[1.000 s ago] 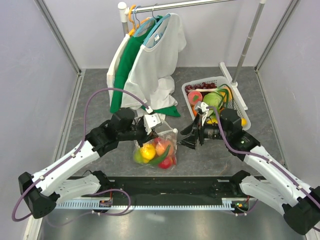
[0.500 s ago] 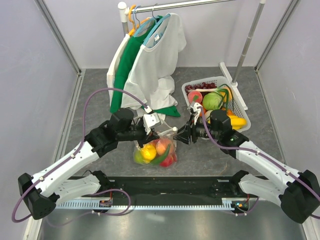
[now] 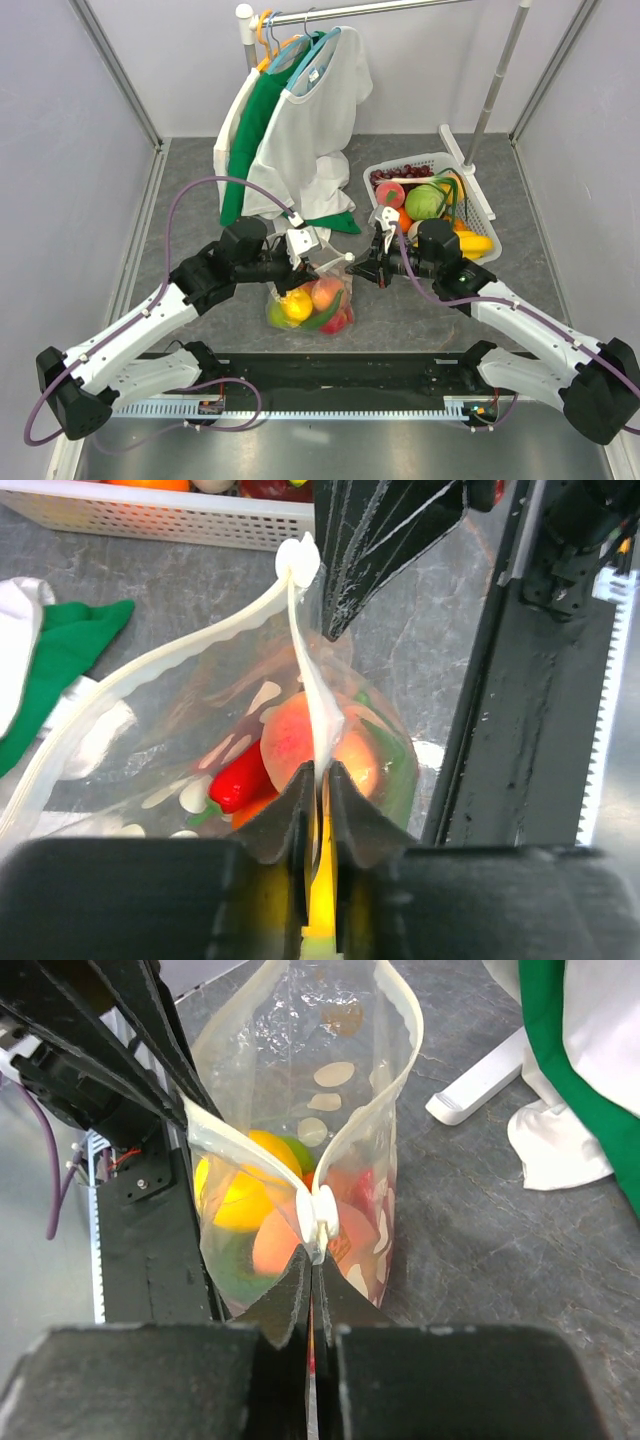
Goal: Place the food in the zip-top bag and seal the zipper
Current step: Zip the zipper food storage bag at the center of the board.
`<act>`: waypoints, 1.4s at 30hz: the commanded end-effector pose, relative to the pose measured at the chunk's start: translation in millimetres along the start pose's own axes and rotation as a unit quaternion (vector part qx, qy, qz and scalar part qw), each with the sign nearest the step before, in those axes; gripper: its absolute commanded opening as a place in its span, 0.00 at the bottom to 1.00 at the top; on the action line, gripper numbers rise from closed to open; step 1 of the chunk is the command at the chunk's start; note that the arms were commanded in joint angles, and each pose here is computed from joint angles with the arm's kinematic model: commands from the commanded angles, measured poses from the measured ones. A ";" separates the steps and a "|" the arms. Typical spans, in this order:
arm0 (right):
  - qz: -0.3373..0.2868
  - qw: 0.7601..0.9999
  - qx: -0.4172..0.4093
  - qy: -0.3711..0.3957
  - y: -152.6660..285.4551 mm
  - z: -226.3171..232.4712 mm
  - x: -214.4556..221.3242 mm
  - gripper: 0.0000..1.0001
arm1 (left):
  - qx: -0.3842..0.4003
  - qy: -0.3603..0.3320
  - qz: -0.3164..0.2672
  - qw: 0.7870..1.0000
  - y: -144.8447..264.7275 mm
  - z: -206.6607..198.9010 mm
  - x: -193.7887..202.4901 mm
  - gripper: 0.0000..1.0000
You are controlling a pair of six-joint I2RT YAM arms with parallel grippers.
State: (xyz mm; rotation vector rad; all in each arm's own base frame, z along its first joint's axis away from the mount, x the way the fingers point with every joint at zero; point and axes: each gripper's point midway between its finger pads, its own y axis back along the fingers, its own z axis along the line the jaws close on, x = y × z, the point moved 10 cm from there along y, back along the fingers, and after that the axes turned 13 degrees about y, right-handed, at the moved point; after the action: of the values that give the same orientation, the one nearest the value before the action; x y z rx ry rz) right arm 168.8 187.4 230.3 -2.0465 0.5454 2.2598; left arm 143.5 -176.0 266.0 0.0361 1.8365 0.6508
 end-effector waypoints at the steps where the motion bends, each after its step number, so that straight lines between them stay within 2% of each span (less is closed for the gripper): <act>1: -0.030 0.998 -0.002 0.059 4.4 -0.3 -22.8 0.00 | 0.032 0.002 -0.010 0.999 7.3 -4.6 -5.2 0.30; 2: -0.029 0.997 0.001 0.074 5.3 -0.9 -23.0 0.00 | 0.055 -0.007 -0.019 0.998 15.5 -8.9 -12.7 0.42; 5: -0.027 0.994 0.005 0.102 9.5 -0.8 -24.0 0.00 | 0.075 -0.044 -0.069 0.994 29.7 -17.7 -36.5 0.65; 7: -0.026 0.992 0.000 0.123 11.7 -0.1 -23.5 0.00 | 0.086 -0.067 -0.095 0.990 34.9 -21.1 -50.0 0.68; 10: -0.024 0.989 -0.003 0.143 12.8 0.6 -23.3 0.00 | 0.105 -0.087 -0.090 0.987 26.1 -19.2 -60.1 0.72; 19: -0.028 0.982 -0.002 0.184 13.7 2.4 -26.6 0.00 | 0.119 -0.102 -0.071 0.985 -17.4 -5.2 -80.8 0.72; 21: -0.031 0.981 -0.003 0.191 14.3 3.4 -27.8 0.00 | 0.119 -0.109 -0.069 0.985 -22.8 -3.0 -82.4 0.67; 30: -0.032 0.978 -0.013 0.206 12.5 5.9 -28.3 0.00 | 0.157 -0.125 -0.050 0.978 -43.8 -7.1 -75.1 0.63; 34: -0.033 0.977 -0.018 0.211 11.8 7.8 -28.7 0.00 | 0.169 -0.128 -0.042 0.976 -50.4 -9.3 -71.9 0.52; 39: -0.035 0.974 -0.020 0.222 13.3 9.3 -27.8 0.00 | 0.168 -0.134 -0.040 0.976 -53.8 -7.7 -70.3 0.49; 42: -0.035 0.973 -0.021 0.228 13.5 10.2 -27.4 0.00 | 0.172 -0.135 -0.039 0.975 -54.6 -8.2 -69.6 0.42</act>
State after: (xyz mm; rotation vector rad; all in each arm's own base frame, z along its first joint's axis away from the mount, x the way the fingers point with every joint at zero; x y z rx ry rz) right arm 158.8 181.1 238.2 -2.5064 0.5168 1.9168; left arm 175.2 -241.7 288.8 0.2795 1.7312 0.3299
